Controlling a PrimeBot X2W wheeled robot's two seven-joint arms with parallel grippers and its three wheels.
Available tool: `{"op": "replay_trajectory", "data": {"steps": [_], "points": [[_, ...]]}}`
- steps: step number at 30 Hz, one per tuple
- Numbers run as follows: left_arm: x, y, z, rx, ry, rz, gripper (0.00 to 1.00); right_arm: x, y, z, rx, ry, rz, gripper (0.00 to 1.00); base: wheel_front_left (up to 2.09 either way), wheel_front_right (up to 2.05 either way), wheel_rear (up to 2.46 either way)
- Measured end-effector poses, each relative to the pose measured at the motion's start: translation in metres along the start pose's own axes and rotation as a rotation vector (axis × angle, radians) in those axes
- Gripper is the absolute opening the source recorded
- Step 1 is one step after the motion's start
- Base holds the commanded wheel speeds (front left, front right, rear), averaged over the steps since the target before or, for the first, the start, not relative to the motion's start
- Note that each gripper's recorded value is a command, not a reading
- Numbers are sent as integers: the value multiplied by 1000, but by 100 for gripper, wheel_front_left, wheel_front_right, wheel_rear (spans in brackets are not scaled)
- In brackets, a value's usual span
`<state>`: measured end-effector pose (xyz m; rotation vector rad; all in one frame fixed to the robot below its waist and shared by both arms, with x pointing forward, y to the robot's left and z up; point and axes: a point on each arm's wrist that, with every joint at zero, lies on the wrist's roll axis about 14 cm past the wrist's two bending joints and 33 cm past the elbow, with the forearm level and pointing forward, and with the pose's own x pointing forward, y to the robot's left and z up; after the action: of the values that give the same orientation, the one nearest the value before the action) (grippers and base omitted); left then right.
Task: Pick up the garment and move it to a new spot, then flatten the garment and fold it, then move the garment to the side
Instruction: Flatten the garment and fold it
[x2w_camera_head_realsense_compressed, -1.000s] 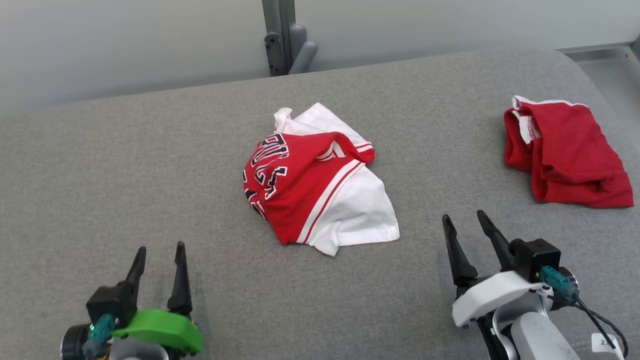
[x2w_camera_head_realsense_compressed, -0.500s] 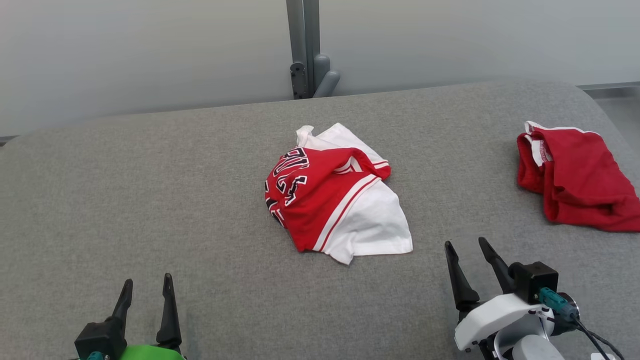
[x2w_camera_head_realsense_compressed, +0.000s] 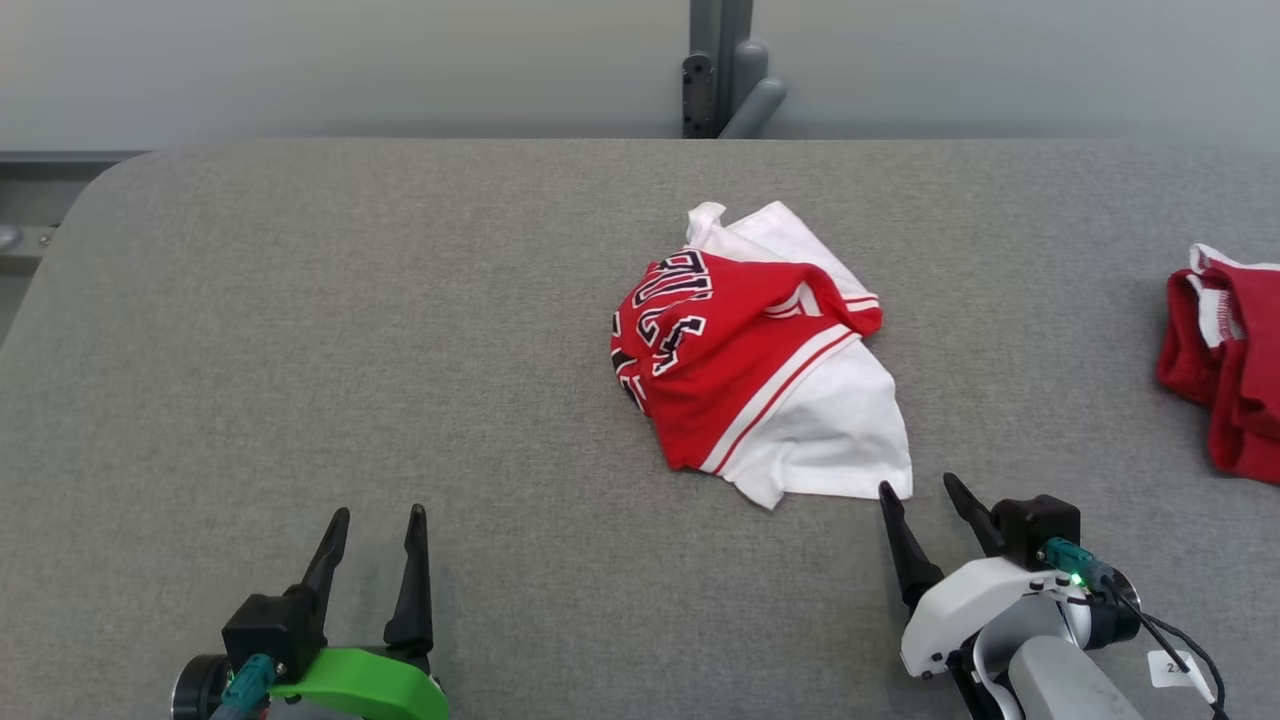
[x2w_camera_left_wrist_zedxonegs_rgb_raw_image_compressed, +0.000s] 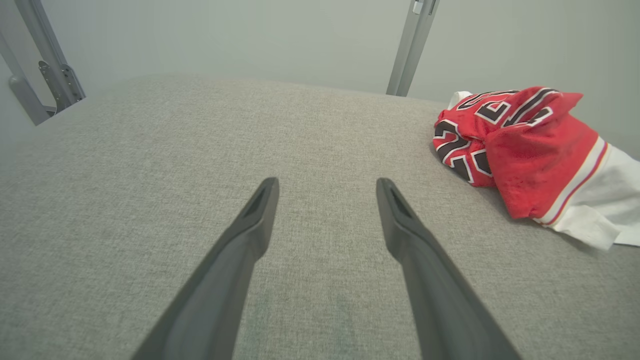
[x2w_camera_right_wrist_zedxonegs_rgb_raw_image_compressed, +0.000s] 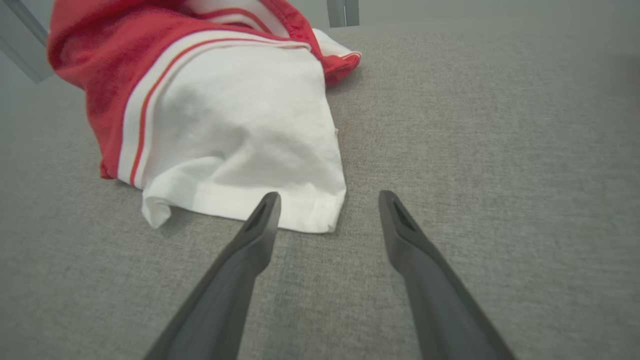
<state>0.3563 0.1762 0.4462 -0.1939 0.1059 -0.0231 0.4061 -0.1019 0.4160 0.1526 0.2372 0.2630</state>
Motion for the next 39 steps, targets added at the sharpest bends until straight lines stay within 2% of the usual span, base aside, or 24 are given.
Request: {"op": "replay_trajectory", "data": {"steps": [6,8,9,10,14,17,24,34,36,39], "points": [[-10,20,-5,-2,17,68,100,18,13,-28,-10,101,44,100,0,0,0],[-13,25,-7,-3,23,86,100,23,17,-30,-5,109,56,57,0,0,0],[-14,27,-8,-5,26,92,100,25,19,-31,-4,113,60,20,0,0,0],[-14,29,-9,-7,29,98,100,27,20,-32,-2,116,64,0,0,0,0],[-13,27,-11,-12,34,94,100,31,22,-23,24,84,64,0,0,0,0],[-10,19,-10,-16,32,69,100,34,20,7,38,-14,63,0,0,0,0],[-8,0,-12,-21,36,7,100,20,17,129,58,-388,83,0,0,0,0],[-14,-27,-13,-28,36,-81,100,-44,6,301,-97,-867,110,0,0,0,0],[-15,-30,-12,-29,32,-89,100,-55,7,323,-126,-928,115,0,0,0,0],[-19,-28,-14,-39,36,-80,100,-58,11,338,-152,-962,132,0,0,0,0]]}}
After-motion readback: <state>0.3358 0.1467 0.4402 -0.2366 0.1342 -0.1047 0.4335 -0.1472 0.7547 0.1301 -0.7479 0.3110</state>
